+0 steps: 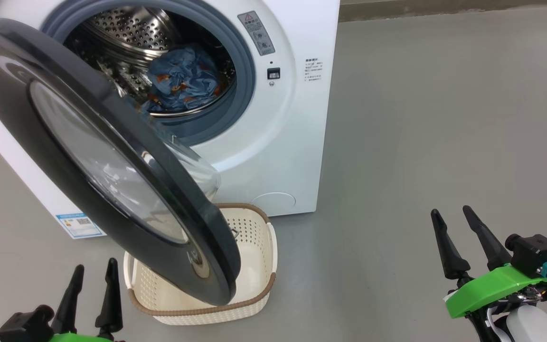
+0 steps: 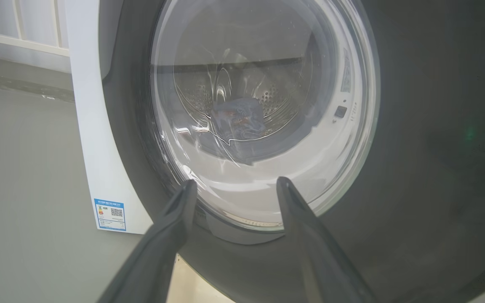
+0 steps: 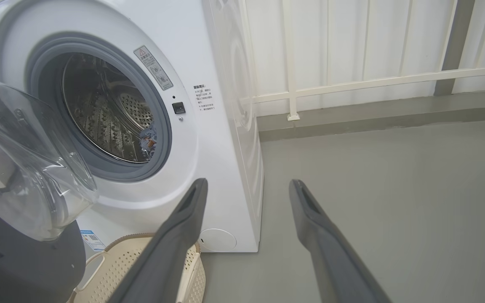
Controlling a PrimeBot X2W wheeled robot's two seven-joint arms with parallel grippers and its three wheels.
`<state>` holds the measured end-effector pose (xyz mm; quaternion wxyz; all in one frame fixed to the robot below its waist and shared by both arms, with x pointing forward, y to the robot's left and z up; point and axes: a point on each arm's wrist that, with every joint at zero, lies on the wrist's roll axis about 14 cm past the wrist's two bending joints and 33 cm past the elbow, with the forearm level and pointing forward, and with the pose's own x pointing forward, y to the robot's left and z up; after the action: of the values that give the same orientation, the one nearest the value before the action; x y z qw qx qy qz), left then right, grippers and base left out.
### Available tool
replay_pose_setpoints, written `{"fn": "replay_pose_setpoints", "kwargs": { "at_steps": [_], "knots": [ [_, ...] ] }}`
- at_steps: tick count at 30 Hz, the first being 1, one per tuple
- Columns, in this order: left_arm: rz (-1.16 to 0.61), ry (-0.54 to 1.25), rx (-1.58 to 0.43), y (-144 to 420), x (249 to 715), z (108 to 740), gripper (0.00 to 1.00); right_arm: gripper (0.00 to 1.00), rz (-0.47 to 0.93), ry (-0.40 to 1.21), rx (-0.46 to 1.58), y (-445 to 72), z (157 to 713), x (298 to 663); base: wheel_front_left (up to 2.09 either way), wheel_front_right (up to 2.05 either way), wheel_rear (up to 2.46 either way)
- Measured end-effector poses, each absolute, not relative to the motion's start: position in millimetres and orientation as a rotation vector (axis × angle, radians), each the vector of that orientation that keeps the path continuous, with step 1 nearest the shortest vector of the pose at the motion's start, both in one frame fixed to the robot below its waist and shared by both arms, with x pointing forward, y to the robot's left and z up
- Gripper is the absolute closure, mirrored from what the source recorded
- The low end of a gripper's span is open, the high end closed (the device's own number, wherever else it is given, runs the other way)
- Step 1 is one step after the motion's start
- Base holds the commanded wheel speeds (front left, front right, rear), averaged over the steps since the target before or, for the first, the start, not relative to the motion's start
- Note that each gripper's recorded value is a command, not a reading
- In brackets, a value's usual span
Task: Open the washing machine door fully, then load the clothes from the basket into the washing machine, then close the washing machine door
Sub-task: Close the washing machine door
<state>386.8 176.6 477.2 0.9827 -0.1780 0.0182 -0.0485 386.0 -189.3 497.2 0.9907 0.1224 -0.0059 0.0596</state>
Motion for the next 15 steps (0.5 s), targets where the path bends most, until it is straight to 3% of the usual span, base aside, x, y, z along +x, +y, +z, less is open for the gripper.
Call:
{"fn": "replay_pose_setpoints", "kwargs": {
  "at_steps": [1,2,4,5,6,15],
  "knots": [
    [-0.097,0.036,-0.359,176.4,386.6,477.2,0.00,0.19,0.121,-0.013,0.246,-188.9,497.8,386.2,0.00,0.00,0.00],
    [-0.096,0.036,-0.360,176.4,386.3,477.4,0.00,0.42,0.124,-0.016,0.245,-188.1,498.6,386.5,0.00,0.00,0.00],
    [-0.093,0.035,-0.361,177.2,385.6,477.5,0.00,0.68,0.131,-0.021,0.243,-186.6,500.7,387.3,0.00,0.00,0.00],
    [-0.092,0.034,-0.361,177.9,385.2,477.6,0.00,0.91,0.135,-0.023,0.242,-185.6,501.5,387.8,0.00,0.00,0.00],
    [-0.089,0.034,-0.361,178.7,384.8,477.6,0.00,1.00,0.141,-0.027,0.241,-184.0,502.8,388.4,0.00,0.00,0.00],
    [-0.050,0.034,-0.370,189.2,377.9,474.8,0.00,1.00,0.234,-0.100,0.207,-159.8,530.8,409.7,0.00,0.00,0.00]
  ]
}}
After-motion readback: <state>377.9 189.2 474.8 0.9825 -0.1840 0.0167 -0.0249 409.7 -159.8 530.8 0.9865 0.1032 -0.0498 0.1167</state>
